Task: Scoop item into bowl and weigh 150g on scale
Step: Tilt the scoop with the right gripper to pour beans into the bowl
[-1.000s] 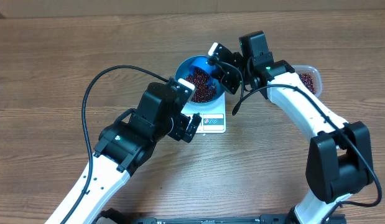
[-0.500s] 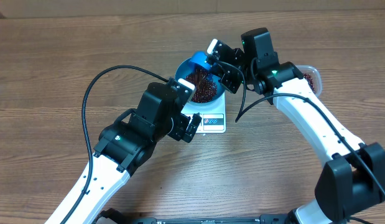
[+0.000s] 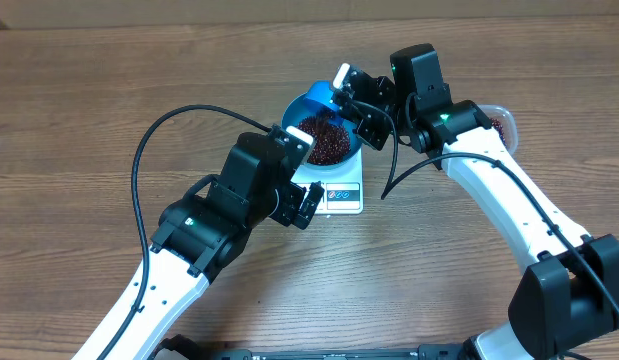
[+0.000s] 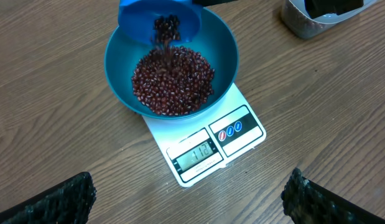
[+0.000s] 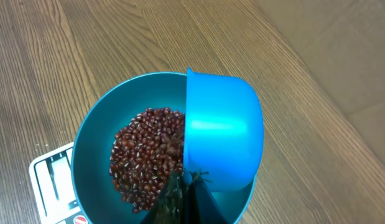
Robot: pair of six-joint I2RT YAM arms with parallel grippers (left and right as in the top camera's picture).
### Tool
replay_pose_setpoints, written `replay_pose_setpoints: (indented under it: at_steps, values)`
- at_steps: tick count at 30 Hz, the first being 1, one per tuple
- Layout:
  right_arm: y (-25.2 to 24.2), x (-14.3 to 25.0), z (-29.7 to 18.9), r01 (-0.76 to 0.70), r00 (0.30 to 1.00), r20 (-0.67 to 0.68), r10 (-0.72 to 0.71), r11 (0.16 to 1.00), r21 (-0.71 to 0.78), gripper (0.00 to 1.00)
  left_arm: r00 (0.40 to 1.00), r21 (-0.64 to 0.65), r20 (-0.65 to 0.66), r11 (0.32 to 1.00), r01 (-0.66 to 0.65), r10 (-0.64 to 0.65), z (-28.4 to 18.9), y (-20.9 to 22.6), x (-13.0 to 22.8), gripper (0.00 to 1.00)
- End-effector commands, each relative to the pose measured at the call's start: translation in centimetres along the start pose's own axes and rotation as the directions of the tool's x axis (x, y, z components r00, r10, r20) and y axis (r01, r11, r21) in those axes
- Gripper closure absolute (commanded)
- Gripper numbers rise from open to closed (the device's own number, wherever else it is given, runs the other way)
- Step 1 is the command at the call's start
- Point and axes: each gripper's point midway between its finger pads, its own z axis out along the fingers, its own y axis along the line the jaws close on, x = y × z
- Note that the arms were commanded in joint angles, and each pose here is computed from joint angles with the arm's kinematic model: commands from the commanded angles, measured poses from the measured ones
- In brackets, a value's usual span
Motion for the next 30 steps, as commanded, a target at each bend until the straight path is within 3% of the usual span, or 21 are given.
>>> replay_pose_setpoints:
  at_steps: [1,25,30]
  values:
    - [-0.9,-0.9,-1.3,0.034,0.999,0.005,-0.034,0.997,0.062,0.96,1.0,0.006,0.03,1.0,0.005,-0.006,-0.5,0.0,-1.2,0.0]
    - [-1.1,-2.2,-1.4,0.054,0.997,0.048,-0.059,0.995,0.081,0.96,1.0,0.007,0.03,1.0,0.006,-0.006,-0.5,0.0,-1.1,0.0]
    - [-1.1,-2.2,-1.4,-0.067,0.996,0.059,0.062,0.995,0.075,0.96,1.0,0.01,0.029,1.0,0.006,-0.006,-0.5,-0.1,-1.1,0.0]
